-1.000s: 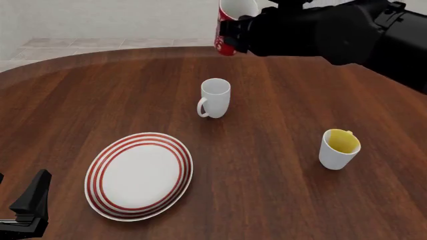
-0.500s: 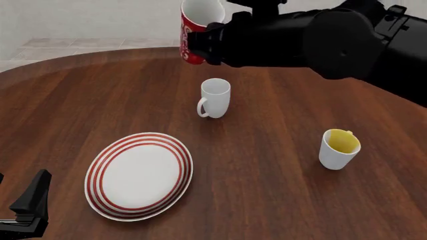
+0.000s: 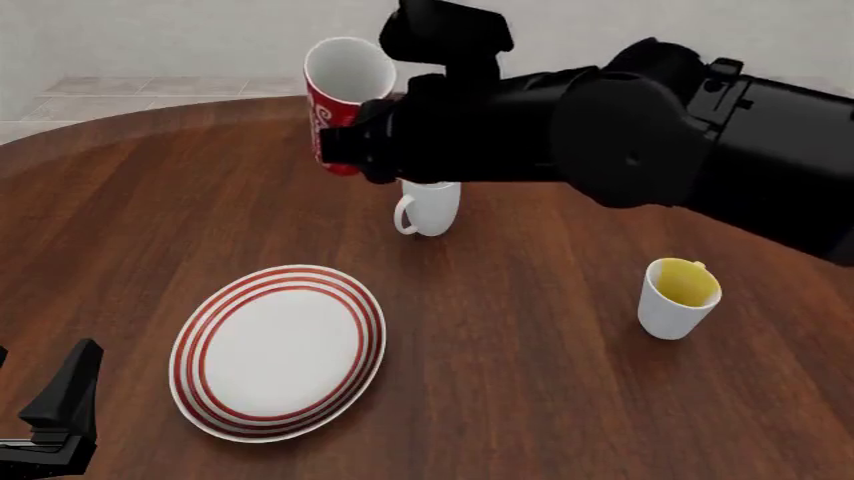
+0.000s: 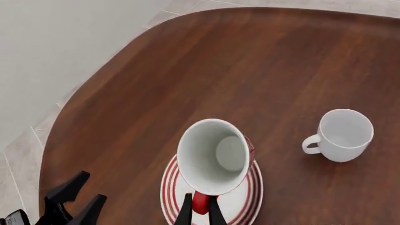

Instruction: Pick up the red mug and put it on the plate

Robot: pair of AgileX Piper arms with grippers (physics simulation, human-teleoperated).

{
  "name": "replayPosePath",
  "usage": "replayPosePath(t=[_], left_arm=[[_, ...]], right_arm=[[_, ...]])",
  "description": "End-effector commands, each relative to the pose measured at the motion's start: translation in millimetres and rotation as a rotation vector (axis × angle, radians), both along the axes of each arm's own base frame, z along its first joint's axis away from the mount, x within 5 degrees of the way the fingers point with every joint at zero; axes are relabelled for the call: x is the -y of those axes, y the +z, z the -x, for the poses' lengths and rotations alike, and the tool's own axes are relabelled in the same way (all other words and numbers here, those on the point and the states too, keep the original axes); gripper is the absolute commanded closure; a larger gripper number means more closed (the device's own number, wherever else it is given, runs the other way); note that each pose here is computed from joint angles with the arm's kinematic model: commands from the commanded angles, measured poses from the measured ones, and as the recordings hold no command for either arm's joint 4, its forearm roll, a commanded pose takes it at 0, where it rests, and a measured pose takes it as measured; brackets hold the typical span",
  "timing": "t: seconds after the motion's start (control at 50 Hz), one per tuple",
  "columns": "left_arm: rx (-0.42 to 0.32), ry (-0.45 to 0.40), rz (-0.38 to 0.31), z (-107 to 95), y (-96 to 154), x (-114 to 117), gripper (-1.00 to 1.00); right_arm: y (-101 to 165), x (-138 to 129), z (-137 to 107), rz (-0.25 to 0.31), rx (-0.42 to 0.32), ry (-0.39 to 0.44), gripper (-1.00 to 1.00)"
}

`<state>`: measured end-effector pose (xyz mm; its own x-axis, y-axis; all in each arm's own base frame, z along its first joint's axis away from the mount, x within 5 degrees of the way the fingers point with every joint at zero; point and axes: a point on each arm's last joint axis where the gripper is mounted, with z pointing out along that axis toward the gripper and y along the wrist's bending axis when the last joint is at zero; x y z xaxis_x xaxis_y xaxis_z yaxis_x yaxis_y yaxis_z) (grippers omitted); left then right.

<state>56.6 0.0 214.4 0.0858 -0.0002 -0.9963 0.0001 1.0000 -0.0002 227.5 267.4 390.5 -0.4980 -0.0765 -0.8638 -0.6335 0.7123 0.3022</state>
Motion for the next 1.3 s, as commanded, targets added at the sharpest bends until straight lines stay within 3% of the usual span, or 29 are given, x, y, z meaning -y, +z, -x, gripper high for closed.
replayPosePath(t=[0.02,0.76,1.3], left_arm=[[0.0,0.0,0.0,0.0,0.0,0.0,-1.0],[0.0,0.0,0.0,0.0,0.0,0.0,-1.0],[0.0,0.0,0.0,0.0,0.0,0.0,-1.0]], right_arm=[[-4.8,-11.7,10.9,0.009,-0.009,0.043,1.0],[-49.8,-48.5,30.9,0.082,-0.091,0.134,1.0],[-73.9,-54.5,37.3,0.104,-0.139,0.141,1.0]])
